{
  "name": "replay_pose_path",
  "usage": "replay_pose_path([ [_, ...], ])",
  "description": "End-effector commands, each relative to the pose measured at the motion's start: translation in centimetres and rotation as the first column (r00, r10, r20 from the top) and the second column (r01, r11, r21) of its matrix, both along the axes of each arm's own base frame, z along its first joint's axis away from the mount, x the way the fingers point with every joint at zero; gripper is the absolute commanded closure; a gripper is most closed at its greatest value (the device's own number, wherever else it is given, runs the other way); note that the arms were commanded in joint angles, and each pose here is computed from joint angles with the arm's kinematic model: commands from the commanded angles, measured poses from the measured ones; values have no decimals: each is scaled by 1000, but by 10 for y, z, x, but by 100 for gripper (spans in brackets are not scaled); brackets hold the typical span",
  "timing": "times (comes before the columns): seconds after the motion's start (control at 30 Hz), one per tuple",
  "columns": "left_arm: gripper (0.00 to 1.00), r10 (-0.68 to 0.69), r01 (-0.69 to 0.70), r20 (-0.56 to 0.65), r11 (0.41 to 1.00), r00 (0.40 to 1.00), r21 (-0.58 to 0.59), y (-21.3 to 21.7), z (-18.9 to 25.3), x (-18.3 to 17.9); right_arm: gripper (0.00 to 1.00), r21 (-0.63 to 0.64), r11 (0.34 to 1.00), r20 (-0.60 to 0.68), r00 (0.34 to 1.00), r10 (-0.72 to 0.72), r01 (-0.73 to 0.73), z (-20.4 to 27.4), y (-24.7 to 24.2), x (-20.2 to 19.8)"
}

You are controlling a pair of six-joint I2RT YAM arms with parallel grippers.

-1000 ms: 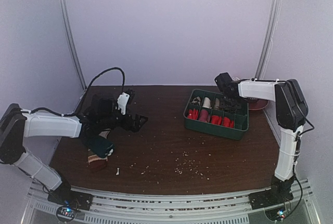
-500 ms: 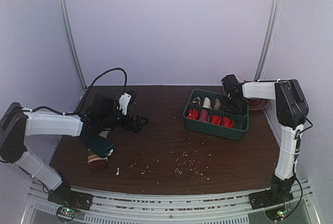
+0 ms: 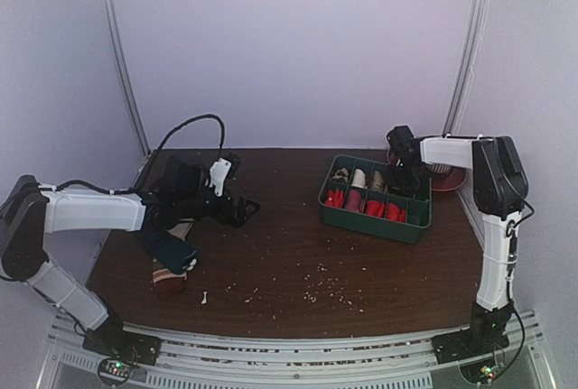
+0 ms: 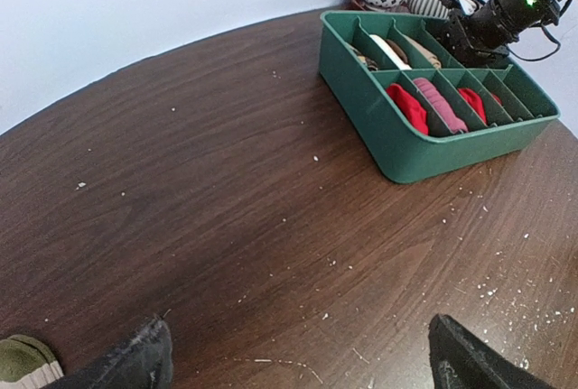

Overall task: Roll the socks
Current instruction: Place a pair of socks in the storage box.

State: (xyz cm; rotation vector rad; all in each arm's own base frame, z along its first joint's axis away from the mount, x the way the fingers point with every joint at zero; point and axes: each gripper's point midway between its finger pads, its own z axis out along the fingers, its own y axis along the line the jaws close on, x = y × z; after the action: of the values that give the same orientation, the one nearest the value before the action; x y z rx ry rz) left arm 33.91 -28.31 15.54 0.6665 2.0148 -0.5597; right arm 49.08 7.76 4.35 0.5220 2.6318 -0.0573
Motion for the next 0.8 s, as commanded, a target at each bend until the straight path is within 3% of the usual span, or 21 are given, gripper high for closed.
replay_pose_path([
  [0.0,2,0,2,61,1000,998,-24,-1,25,6,68,-65,998,-211,977,-32,19,-50,-29,-44],
  [0.03,2,-1,2,62,1000,998,-24,-1,25,6,61,-64,998,-193,981,-33,21,-44,-28,-40],
  [0.27,2,1,1,63,1000,998,-25,1,24,4,46,-84,996,-92,995,-45,38,-3,-32,-20],
  [0.77,2,-9,10,52,1000,999,-26,-1,22,3,39,-84,996,-87,996,-15,8,6,-31,-21],
])
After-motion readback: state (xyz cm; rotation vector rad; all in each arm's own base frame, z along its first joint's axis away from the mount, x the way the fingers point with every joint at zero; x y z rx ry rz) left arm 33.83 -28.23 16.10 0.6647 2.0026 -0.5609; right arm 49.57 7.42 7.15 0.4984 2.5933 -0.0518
